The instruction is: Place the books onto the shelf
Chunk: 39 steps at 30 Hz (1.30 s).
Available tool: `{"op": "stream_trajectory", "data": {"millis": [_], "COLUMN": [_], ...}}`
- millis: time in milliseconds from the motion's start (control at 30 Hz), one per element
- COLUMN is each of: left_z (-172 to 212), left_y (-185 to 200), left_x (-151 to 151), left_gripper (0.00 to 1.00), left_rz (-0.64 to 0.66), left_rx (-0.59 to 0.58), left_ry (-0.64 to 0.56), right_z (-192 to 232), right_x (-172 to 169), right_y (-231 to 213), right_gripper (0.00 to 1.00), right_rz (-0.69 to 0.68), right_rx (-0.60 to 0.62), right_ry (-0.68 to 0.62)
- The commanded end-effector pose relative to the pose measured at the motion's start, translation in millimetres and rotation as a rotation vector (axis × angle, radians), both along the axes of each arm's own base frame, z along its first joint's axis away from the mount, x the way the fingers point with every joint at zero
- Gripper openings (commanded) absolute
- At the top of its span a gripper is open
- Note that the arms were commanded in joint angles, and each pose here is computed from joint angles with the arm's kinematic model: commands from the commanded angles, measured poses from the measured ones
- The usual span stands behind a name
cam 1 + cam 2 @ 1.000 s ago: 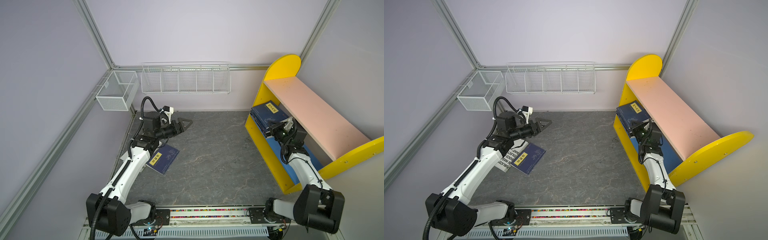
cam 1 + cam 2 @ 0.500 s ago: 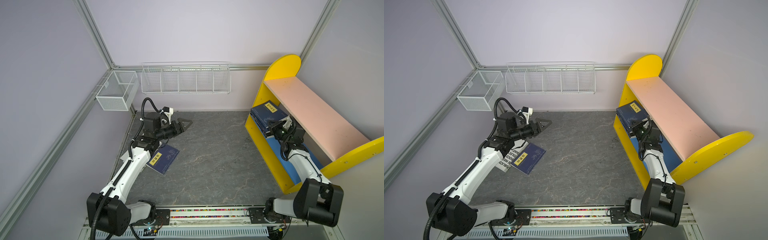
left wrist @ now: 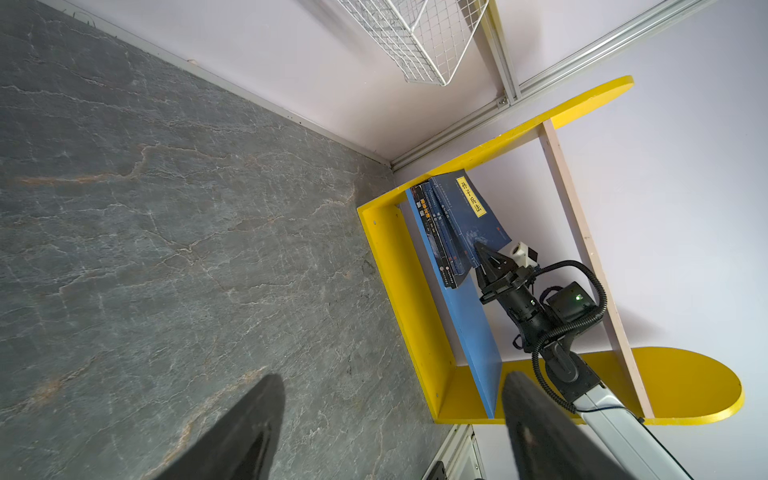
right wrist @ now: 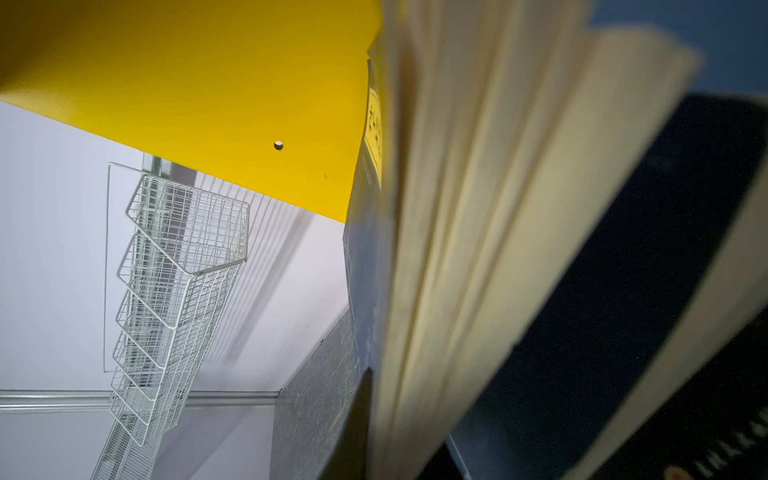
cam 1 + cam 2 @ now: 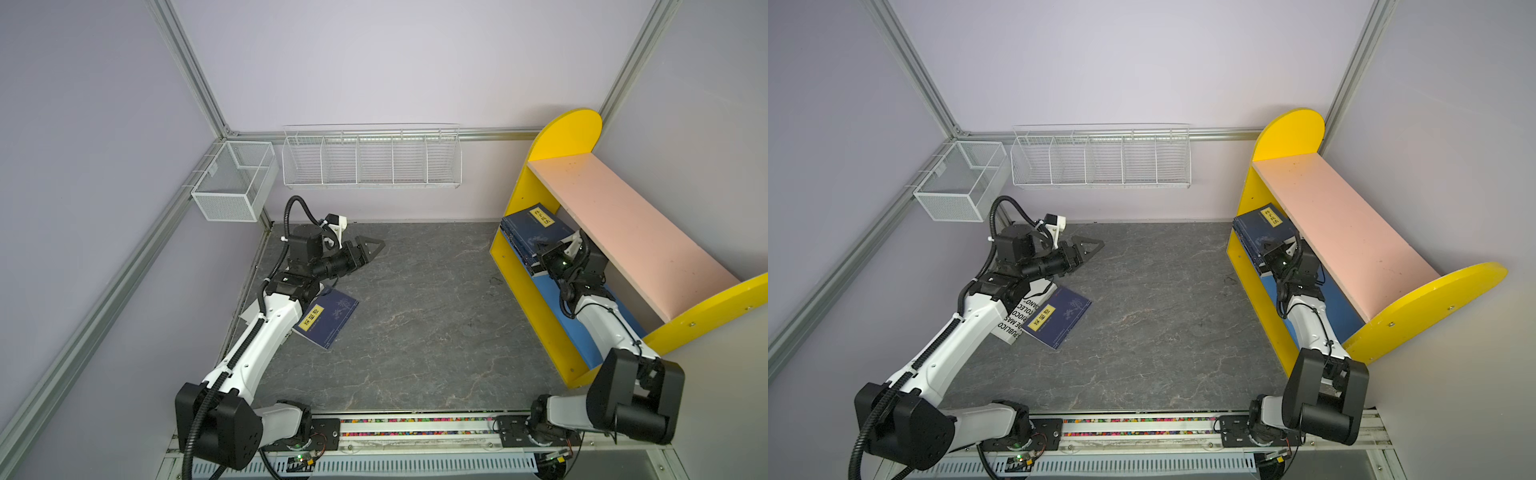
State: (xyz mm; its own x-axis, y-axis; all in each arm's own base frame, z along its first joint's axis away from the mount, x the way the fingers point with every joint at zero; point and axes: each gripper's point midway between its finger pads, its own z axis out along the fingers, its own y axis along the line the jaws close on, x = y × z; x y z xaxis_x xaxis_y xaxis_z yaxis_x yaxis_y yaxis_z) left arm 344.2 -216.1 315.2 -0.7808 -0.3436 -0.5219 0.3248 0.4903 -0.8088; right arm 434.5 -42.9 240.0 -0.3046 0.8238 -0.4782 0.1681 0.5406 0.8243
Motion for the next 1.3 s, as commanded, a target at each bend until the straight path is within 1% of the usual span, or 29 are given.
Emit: {"op": "stream_trajectory", "data": {"millis": [0, 100, 167, 433, 600, 800, 1100, 1267], "left_z": [-5, -6, -6, -10, -1, 3, -2, -5], "left_y": [1, 0, 1, 0, 1, 0, 0, 7], "left_x": [4, 4, 3, 3, 1, 2, 1, -1], "left_gripper": [0.83, 0.83, 0.83, 0.83, 0.83, 0.83, 0.83, 0.84], "left_rz": [0.007, 0.006, 0.008, 0.006, 0.009, 0.009, 0.007, 0.037], "left_rx": [0.0, -0.002, -0.004, -0.021, -0.036, -0.044, -0.05, -0.011], "left_ry": [0.001, 0.004, 0.003, 0.013, -0.013, -0.022, -0.012, -0.017], "right_z": [22, 21, 22, 22, 24, 26, 32, 47], "right_x": [8, 4, 2, -5, -8, -20, -23, -31], "right_y": [-12, -15, -17, -26, -26, -26, -22, -28], "right_gripper": [0.18, 0.27, 0.29, 0.52, 0.56, 0.57, 0.57, 0.6], "right_rz": [-0.033, -0.052, -0.066, -0.119, -0.126, -0.146, -0.134, -0.169], "right_rx": [-0.051, -0.062, -0.073, -0.098, -0.097, -0.152, -0.191, -0.255], "right_ry": [-0.065, -0.048, -0.035, 0.02, 0.044, 0.108, 0.121, 0.122]}}
